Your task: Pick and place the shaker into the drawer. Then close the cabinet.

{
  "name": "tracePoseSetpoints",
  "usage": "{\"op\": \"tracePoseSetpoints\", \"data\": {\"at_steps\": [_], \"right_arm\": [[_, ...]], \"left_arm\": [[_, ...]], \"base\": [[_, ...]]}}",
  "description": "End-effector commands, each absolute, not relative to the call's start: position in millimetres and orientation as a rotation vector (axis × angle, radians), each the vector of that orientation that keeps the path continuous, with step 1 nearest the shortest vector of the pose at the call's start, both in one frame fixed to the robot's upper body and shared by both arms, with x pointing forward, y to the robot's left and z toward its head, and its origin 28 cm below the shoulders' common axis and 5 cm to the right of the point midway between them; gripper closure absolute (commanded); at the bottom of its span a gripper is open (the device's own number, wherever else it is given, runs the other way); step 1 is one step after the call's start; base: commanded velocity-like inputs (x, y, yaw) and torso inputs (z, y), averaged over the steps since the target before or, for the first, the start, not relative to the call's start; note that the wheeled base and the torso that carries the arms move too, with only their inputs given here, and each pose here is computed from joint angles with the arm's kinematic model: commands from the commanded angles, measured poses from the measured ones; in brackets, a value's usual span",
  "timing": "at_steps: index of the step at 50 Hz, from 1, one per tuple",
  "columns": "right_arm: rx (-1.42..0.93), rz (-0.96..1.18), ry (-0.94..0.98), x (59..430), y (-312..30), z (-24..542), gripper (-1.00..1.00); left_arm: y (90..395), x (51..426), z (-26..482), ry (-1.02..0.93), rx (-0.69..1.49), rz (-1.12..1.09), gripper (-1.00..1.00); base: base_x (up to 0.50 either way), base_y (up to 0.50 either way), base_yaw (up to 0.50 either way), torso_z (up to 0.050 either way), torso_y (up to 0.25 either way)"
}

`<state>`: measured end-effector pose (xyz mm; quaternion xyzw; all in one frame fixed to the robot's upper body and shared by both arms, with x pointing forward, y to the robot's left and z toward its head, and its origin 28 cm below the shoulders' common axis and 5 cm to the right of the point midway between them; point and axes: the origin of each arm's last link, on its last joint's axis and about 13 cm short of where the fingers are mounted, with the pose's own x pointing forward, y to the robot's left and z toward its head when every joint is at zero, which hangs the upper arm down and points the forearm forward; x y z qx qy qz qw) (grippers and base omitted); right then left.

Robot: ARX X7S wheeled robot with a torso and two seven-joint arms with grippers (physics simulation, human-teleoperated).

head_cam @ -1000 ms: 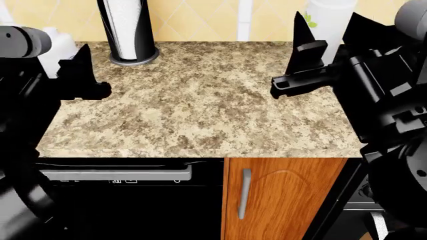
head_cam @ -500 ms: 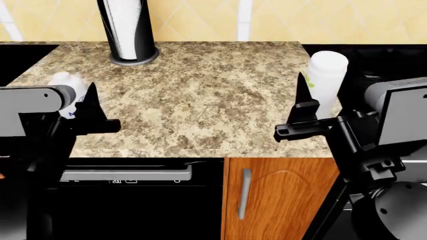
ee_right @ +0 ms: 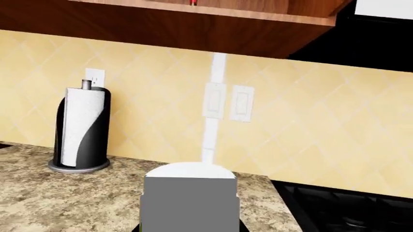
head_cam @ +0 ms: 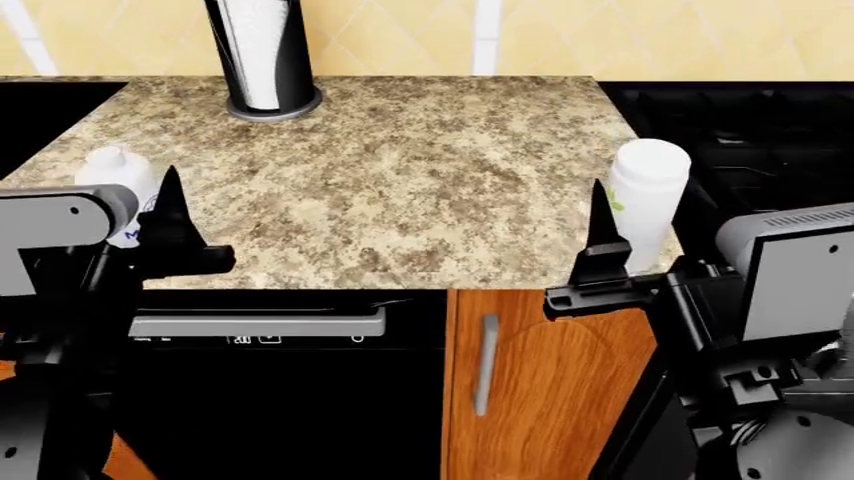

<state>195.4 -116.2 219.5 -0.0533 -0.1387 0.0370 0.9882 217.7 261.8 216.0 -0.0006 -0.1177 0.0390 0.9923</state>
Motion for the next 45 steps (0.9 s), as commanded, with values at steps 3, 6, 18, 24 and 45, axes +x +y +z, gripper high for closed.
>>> {"op": "tracePoseSetpoints", "data": {"at_steps": [3, 6, 18, 24, 45], "right_arm": [[-0.107, 0.061, -0.305, 192, -117, 220, 1.00], [-0.107, 0.061, -0.307, 190, -117, 222, 1.00], [-0.127, 0.074, -0.313, 188, -115, 233, 1.00], [-0.123, 0.076, -0.317, 187, -115, 234, 1.00], [-0.097, 0.062, -0.307, 186, -117, 222, 1.00]], "left_arm": [[260, 215, 213, -0.236, -0.015, 0.074, 1.00], [260, 215, 213, -0.232, -0.015, 0.074, 1.00], [259, 213, 213, -0.223, -0.006, 0.060, 1.00], [258, 214, 214, -0.221, -0.010, 0.051, 1.00], [254, 211, 207, -0.199, -0.026, 0.033, 1.00]], "base": [[-0.34, 0.00, 0.00, 0.000, 0.000], [-0.28, -0.01, 0.00, 0.000, 0.000], [-0.12, -0.18, 0.00, 0.000, 0.000], [-0.12, -0.33, 0.00, 0.002, 0.000], [-0.28, -0.22, 0.00, 0.000, 0.000]]}}
